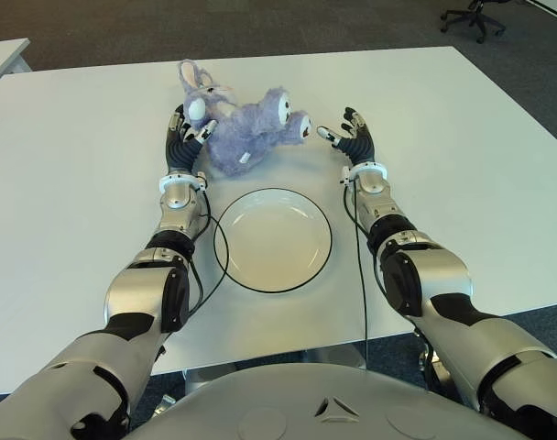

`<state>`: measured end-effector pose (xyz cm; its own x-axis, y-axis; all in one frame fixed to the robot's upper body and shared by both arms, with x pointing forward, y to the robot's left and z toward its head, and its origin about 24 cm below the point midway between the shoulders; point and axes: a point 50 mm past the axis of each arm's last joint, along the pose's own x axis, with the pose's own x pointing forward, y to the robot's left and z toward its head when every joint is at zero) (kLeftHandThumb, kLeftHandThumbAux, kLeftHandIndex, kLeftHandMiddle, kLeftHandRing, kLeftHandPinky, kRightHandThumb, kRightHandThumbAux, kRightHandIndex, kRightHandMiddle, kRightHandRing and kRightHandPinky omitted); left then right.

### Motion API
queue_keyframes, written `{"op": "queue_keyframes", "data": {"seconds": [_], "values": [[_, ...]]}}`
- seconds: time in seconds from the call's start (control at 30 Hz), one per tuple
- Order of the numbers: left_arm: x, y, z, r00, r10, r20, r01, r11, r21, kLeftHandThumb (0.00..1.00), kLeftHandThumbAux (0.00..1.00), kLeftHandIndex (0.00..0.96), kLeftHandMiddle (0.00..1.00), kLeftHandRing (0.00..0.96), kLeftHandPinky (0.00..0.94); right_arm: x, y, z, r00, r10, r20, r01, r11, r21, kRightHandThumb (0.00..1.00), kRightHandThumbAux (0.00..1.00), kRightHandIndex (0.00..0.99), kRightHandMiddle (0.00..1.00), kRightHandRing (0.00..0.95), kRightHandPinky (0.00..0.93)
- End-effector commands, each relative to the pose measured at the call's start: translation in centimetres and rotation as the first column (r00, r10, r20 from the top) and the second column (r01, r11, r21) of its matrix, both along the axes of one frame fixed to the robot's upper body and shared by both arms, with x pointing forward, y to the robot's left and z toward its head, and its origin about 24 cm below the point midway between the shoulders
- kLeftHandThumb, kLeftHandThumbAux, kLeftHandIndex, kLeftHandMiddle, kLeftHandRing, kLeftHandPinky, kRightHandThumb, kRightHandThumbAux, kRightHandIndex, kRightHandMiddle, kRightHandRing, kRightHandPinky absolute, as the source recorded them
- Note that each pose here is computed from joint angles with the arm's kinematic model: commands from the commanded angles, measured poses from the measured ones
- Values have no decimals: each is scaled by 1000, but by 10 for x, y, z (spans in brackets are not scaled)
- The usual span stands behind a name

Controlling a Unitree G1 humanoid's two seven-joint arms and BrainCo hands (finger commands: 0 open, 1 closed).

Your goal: Put the doll into the plate.

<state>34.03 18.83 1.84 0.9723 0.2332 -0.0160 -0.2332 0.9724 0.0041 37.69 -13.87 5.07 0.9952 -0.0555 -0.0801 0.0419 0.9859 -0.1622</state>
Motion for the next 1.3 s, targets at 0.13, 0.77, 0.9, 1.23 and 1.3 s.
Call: {"op": "queue_keyframes", "data": {"seconds": [0.13, 0.77, 0.9, 1.23, 1.3], "values": [[-88, -8, -106, 896, 19, -444, -52, 997, -62, 42, 628, 0, 86, 77, 38, -38, -11, -69, 943, -53, -329, 51, 999, -15, 58, 712, 73, 84, 82, 91], [-88, -9, -106, 895, 22, -445, -56, 997, -62, 29, 652, 0, 90, 81, 48, -38, -12, -70, 943, -53, -329, 51, 999, -15, 62, 704, 71, 79, 76, 88], [-88, -9, -106, 896, 25, -443, -59, 996, -64, 34, 650, 0, 86, 82, 58, -38, -12, -70, 943, -52, -329, 50, 999, -17, 61, 705, 69, 76, 75, 87], [-88, -9, -105, 902, 28, -430, -60, 996, -61, 53, 636, 0, 75, 79, 65, -39, -12, -70, 943, -52, -328, 50, 999, -16, 58, 712, 75, 82, 80, 89], [-88, -9, -105, 904, 32, -426, -62, 996, -57, 65, 638, 0, 73, 77, 62, -39, -12, -70, 943, -53, -328, 50, 999, -16, 59, 713, 77, 84, 82, 95]]}}
